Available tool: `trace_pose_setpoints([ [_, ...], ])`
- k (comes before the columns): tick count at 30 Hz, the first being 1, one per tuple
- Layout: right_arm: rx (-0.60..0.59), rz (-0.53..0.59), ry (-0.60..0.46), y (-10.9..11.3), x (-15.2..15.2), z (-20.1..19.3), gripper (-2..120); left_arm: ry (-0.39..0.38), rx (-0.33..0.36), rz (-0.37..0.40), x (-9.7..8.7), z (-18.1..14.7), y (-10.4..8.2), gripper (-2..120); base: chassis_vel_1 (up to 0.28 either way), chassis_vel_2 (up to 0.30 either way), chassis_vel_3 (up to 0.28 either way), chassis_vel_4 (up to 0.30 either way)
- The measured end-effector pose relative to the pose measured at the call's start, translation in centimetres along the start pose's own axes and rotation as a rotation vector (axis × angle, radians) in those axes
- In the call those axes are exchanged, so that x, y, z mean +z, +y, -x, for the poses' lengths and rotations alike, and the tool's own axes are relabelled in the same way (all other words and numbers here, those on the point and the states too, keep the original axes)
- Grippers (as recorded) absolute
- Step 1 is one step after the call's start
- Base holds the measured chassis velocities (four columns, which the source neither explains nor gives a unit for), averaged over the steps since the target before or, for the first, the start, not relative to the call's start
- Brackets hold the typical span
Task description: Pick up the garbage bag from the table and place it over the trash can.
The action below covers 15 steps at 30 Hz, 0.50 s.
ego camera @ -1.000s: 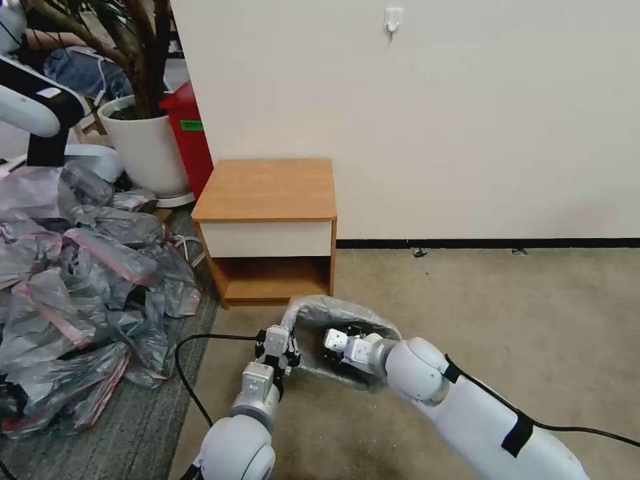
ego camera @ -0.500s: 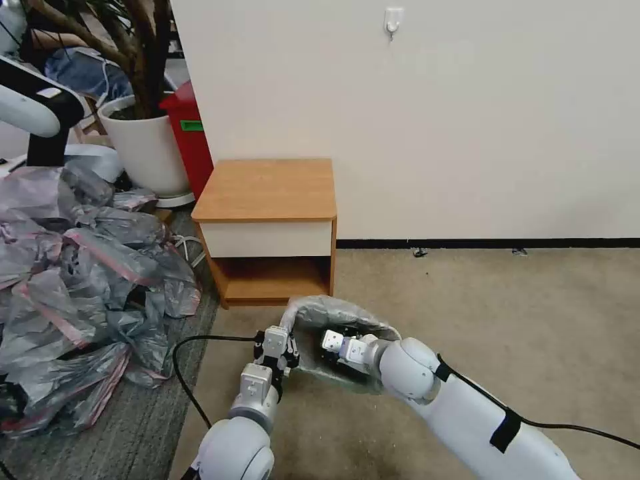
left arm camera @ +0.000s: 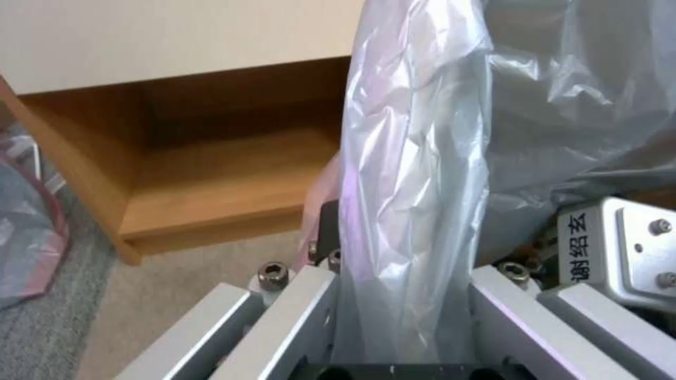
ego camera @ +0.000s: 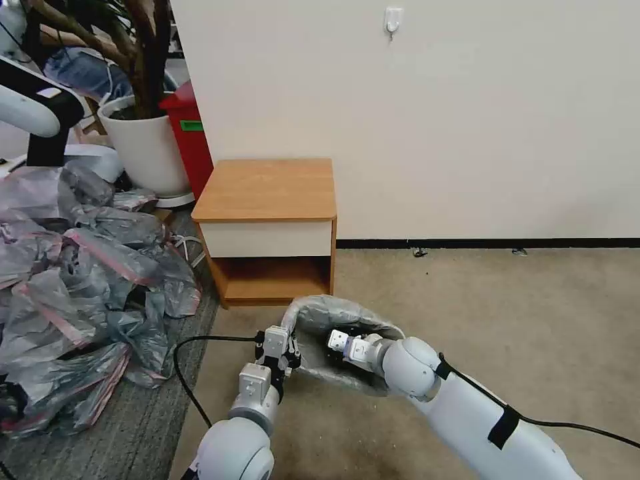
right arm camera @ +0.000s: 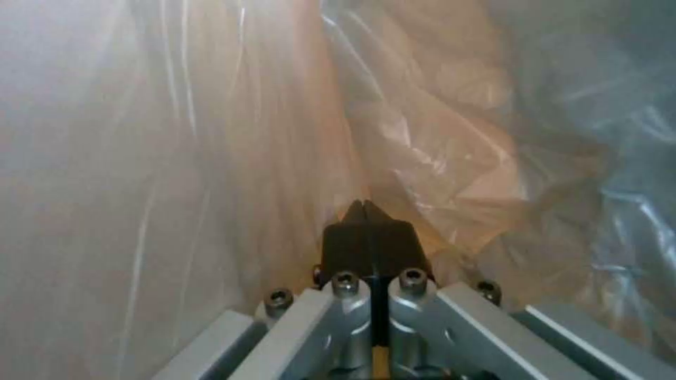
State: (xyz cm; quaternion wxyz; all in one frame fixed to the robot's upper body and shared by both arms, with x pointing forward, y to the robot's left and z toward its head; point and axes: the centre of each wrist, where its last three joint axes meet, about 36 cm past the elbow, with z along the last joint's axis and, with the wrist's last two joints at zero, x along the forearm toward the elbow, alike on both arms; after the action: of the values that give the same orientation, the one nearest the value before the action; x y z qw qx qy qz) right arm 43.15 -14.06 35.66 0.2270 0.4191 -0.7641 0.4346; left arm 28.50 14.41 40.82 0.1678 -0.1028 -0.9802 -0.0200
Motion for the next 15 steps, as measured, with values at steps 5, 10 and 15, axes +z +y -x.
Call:
trace_pose_setpoints([
  [5, 0.004, -0.004, 0.009, 0.0, 0.28, 0.08, 0, 0.006, 0.004, -0.012, -0.05, -0.04, -0.21, 2, 0.0, 0.0, 0.0, 0.0],
  [10, 0.008, -0.004, 0.02, -0.06, 0.72, 0.23, 0, 0.011, 0.008, -0.021, -0.12, -0.05, -0.36, 2, 0.0, 0.0, 0.0, 0.0],
  [15, 0.007, -0.005, 0.026, 0.02, 0.97, 0.29, 0, 0.013, 0.009, -0.023, -0.17, -0.03, -0.37, 2, 0.0, 0.0, 0.0, 0.0],
])
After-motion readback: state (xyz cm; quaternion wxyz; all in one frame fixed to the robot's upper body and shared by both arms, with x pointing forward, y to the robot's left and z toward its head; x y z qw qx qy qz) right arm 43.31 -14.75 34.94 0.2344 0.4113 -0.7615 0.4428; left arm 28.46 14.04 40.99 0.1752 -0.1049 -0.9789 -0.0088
